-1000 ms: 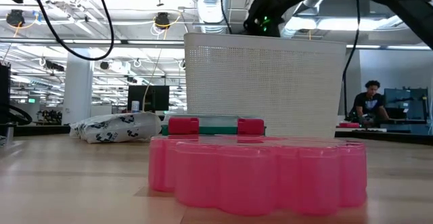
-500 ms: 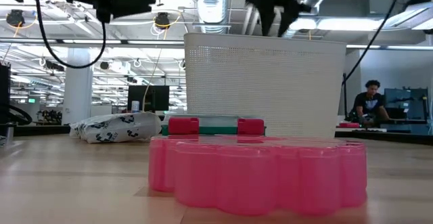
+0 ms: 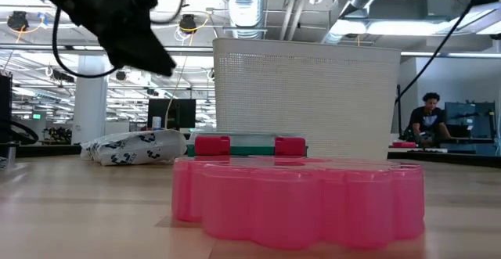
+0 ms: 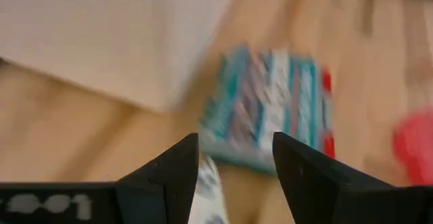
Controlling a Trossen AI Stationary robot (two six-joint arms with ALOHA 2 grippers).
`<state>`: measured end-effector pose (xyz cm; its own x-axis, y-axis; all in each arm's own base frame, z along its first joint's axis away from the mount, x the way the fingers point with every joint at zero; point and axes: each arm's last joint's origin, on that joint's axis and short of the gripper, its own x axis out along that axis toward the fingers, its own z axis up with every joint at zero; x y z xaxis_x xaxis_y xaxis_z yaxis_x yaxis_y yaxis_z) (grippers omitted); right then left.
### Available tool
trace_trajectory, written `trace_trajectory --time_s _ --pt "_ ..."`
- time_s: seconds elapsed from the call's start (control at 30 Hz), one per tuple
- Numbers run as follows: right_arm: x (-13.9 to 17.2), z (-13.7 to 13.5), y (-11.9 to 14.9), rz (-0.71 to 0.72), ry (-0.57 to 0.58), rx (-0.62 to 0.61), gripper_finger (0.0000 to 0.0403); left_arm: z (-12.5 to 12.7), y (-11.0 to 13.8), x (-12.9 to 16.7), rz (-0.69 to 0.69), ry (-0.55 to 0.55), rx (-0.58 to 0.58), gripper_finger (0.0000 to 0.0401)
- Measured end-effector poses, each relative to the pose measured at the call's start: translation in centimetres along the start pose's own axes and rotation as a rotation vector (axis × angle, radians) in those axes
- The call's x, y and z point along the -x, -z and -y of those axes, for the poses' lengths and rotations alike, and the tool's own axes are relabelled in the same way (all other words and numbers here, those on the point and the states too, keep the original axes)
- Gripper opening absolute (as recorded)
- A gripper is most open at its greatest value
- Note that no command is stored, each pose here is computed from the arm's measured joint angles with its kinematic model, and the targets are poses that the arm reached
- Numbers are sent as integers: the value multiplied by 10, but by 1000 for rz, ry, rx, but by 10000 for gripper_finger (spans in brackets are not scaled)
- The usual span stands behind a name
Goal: Pick & place medical supplies in basket/bin
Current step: Put the mailer bag into the white bin
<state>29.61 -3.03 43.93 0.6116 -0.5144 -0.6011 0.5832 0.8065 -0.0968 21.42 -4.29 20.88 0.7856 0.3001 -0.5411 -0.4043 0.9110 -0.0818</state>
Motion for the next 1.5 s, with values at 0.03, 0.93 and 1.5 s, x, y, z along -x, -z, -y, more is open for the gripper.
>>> trace_trajectory --time_s 0.03,0.93,1.5 --pt "-1 -6 1 1 -14 23 249 4 3 -5 -54 16 -13 178" --pt "-53 -83 30 -140 -77 463 249 67 14 -83 -625 -546 -77 178" --pt "-61 -67 23 -142 -44 448 249 64 18 -68 -606 -697 -94 178"
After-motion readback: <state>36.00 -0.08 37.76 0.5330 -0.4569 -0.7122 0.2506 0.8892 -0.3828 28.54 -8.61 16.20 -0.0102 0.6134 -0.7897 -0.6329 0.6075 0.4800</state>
